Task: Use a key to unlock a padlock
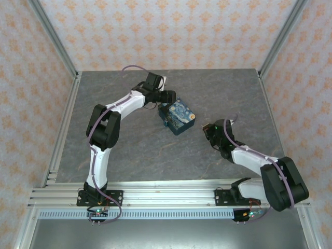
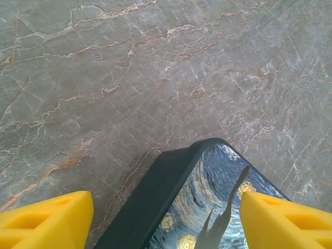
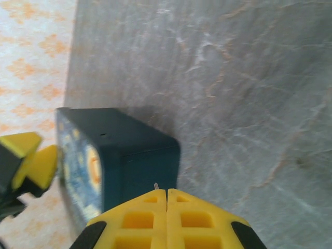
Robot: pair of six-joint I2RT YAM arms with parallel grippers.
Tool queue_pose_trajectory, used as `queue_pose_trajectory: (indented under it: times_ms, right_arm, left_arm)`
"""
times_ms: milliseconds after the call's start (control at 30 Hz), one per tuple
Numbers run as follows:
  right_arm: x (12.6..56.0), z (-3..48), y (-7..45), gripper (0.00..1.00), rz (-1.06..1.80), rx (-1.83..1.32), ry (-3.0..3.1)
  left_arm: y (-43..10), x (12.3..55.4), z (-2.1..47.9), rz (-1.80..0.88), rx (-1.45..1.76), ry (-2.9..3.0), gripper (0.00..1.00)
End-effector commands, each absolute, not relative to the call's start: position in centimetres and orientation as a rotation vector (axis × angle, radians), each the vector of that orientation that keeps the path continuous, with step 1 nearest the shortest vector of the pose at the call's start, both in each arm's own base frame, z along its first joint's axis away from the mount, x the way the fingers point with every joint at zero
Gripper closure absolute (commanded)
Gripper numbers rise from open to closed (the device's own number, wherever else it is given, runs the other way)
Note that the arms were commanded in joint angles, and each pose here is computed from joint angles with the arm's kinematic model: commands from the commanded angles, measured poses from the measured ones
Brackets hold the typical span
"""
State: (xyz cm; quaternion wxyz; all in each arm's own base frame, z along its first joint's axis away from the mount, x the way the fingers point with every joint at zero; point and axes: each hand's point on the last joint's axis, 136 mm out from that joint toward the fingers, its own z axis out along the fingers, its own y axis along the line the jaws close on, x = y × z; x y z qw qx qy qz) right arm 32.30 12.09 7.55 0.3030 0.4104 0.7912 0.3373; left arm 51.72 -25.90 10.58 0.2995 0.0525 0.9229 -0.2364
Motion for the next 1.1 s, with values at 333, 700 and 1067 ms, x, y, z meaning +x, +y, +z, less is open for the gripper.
queue_pose_trajectory:
  times_ms: [333, 700, 1067]
  right_arm:
    - [37.8, 8.0, 15.5, 1.00, 0.861, 1.036, 2.169]
    - [40.8, 6.8, 19.4, 1.00, 0.963, 1.053, 2.180]
    - [42.8, 9.0, 17.9, 1.00, 0.928, 1.009, 2.130]
  left_arm:
    - [-25.6, 48.8, 10.9, -0.722, 0.142, 2.468, 0.25]
    - [-24.6, 44.1, 11.8, -0.856, -0.017, 2.392, 0.24]
    - [-17.5, 41.6, 10.5, -0.562, -0.379, 2.340, 0.18]
